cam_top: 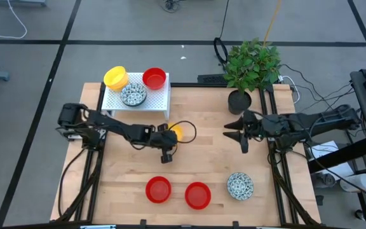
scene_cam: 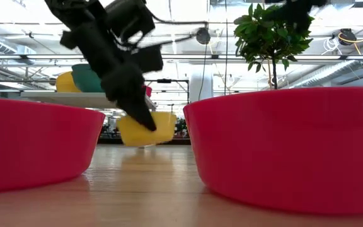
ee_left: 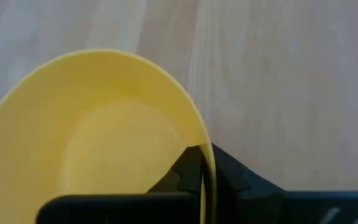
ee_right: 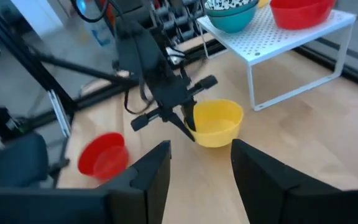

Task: Pick & Place Mini bowls
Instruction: Stack the yellow bowl on top of the yellow bowls on the shelf

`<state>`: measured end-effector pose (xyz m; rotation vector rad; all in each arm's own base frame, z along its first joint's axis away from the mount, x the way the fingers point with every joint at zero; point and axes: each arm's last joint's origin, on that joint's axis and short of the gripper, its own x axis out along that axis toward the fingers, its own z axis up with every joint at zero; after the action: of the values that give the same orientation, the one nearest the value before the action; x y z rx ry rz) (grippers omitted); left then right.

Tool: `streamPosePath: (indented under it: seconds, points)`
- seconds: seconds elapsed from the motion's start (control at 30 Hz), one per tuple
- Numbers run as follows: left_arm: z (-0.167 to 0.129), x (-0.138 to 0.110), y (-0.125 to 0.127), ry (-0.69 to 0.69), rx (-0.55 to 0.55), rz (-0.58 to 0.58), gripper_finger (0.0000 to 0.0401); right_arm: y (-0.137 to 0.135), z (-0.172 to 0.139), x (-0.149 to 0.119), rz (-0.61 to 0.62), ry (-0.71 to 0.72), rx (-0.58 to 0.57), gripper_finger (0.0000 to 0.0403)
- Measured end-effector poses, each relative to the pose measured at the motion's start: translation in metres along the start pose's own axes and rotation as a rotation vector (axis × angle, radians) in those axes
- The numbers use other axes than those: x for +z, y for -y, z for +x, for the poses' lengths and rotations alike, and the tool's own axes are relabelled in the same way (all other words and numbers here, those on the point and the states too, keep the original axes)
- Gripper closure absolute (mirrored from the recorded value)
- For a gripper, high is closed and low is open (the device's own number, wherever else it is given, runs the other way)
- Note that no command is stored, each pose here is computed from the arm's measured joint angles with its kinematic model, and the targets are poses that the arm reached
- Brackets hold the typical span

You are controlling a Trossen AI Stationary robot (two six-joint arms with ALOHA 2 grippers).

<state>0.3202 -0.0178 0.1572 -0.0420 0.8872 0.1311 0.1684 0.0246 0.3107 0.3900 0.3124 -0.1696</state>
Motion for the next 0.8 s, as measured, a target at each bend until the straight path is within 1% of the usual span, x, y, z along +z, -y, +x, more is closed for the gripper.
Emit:
streamPosePath:
  seconds: [0.1,0.17,0.27,0.37,0.47,0.57,0.7,0.8]
  points:
    - [-0.019,0.01,-0.001,0.072,-0.011,-0.024,0.0377,0.008,0.005,-0.018,0.06,0.064,0.033,0.0248]
    - [-0.033,0.016,-0.003,0.121,-0.003,-0.032,0.0379,0.012,0.007,-0.027,0.097,0.107,0.057,0.0248]
    - [-0.061,0.027,-0.007,0.231,0.031,-0.054,0.0393,0.016,0.01,-0.037,0.123,0.143,0.087,0.0248]
    - [-0.092,0.035,-0.013,0.345,0.104,-0.082,0.0391,0.017,0.011,-0.042,0.118,0.118,0.119,0.0248]
    - [-0.124,0.039,-0.02,0.449,0.214,-0.083,0.038,0.016,0.013,-0.043,0.096,0.109,0.121,0.0248]
    - [-0.154,0.04,-0.029,0.54,0.349,-0.093,0.0381,0.016,0.013,-0.043,0.045,0.114,0.115,0.0248]
    - [-0.184,0.036,-0.047,0.599,0.577,-0.15,0.0394,0.016,0.013,-0.042,-0.015,0.12,0.115,0.0248]
    - [-0.2,0.032,-0.061,0.594,0.786,-0.193,0.0388,0.016,0.013,-0.042,-0.037,0.127,0.117,0.0248]
